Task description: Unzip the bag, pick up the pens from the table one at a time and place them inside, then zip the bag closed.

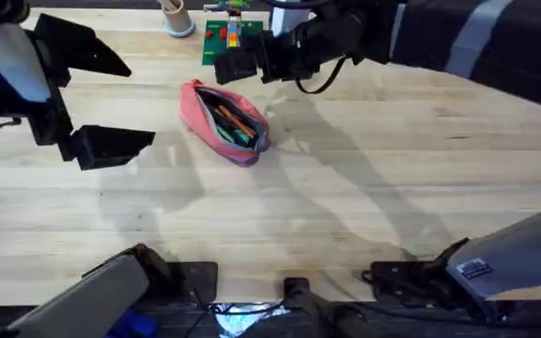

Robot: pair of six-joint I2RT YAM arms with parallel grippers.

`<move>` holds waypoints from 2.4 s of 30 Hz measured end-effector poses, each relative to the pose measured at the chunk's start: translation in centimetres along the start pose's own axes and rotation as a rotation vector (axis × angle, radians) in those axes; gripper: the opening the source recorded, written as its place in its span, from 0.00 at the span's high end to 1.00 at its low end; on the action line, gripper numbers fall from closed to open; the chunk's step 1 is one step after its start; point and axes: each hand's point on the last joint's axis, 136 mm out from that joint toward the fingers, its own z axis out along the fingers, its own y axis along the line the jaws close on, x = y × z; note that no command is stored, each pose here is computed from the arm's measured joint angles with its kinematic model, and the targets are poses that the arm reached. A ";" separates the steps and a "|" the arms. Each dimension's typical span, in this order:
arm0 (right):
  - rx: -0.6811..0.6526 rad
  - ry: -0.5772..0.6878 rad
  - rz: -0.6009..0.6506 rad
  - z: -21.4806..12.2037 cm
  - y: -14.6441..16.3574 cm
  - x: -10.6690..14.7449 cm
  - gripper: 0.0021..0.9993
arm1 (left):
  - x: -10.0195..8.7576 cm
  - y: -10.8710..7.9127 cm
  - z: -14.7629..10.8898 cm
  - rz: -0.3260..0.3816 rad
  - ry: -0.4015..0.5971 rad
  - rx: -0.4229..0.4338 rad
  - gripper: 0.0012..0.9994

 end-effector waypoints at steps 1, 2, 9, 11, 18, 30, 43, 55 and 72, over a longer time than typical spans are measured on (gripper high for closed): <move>-0.002 -0.006 -0.002 0.0 0.1 -0.2 0.00 | 0.0 0.0 0.0 0.002 0.000 -0.002 0.01; -0.005 -0.013 -0.005 0.0 0.1 -0.3 0.00 | 0.0 0.1 0.0 0.001 0.000 -0.001 0.01; -0.021 -0.028 -0.018 0.1 1.0 -0.6 0.00 | 1.1 1.0 1.9 -0.061 -0.065 0.074 0.01; -0.031 -0.033 -0.029 0.1 1.7 -0.9 0.00 | 1.8 1.4 2.9 -0.074 -0.095 0.109 0.01; -0.060 -0.080 -0.061 -0.7 4.3 -2.7 0.00 | 4.1 1.9 6.0 -0.094 -0.188 0.213 0.01; -0.057 -0.127 -0.083 -1.1 6.6 -3.8 0.00 | 7.3 3.3 9.3 -0.073 -0.244 0.231 0.01; -0.052 -0.171 -0.093 1.9 6.5 -4.6 0.00 | 7.8 4.1 9.7 -0.043 -0.249 0.196 0.01; -0.040 -0.143 0.020 7.5 4.1 -3.5 0.00 | 7.8 4.1 9.7 -0.044 -0.250 0.196 0.01; 0.001 -0.131 0.258 12.4 1.0 -2.0 0.01 | 7.8 4.1 9.7 -0.043 -0.249 0.196 0.01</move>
